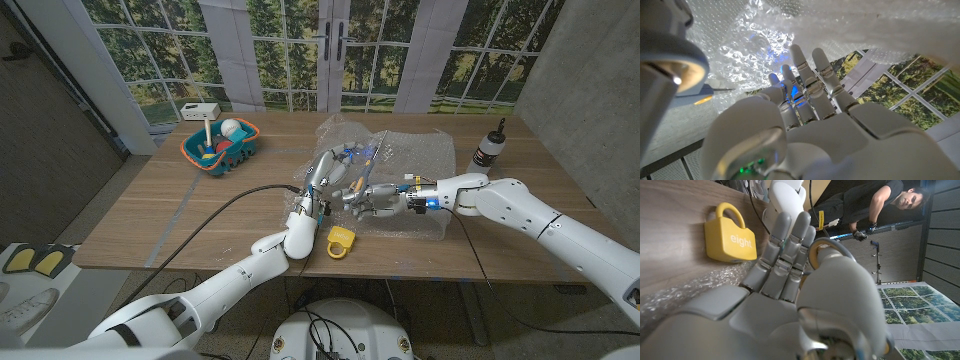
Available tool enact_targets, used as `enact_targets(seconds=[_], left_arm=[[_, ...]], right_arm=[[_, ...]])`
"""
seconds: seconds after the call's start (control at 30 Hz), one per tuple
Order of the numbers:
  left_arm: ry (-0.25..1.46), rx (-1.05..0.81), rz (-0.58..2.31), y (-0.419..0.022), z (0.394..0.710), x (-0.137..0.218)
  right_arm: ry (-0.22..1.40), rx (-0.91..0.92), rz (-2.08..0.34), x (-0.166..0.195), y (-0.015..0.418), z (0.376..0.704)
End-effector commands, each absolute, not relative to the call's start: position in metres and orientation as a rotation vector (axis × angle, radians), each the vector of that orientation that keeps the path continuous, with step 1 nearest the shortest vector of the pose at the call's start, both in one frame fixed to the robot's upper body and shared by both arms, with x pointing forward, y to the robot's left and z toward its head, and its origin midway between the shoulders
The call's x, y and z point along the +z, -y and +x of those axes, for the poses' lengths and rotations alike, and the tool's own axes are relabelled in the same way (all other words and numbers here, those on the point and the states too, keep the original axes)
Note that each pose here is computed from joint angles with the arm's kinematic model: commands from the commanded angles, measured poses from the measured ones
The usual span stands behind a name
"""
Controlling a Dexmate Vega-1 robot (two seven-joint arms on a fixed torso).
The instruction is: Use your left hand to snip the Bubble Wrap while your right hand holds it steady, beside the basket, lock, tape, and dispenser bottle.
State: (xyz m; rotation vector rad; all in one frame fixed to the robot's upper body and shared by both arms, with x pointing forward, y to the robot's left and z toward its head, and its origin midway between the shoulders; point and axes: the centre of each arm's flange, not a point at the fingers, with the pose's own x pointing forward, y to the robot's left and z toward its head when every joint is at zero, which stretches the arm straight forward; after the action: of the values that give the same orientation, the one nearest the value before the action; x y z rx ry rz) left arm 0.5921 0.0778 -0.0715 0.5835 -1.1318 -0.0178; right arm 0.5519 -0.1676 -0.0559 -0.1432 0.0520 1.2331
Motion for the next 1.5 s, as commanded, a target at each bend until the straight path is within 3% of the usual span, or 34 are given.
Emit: enact_targets(seconds=[0.03,1.5], left_arm=[[1.138,-0.017,0.577,-0.077,0.593,-0.069],[1.189,-0.034,0.595,-0.072,0.594,-0.050]], right_arm=[[-0.028,1.254,-0.131,-0.056,0.167,0.550],[0.008,1.301,-0.224,-0.053,0.157,0.530]])
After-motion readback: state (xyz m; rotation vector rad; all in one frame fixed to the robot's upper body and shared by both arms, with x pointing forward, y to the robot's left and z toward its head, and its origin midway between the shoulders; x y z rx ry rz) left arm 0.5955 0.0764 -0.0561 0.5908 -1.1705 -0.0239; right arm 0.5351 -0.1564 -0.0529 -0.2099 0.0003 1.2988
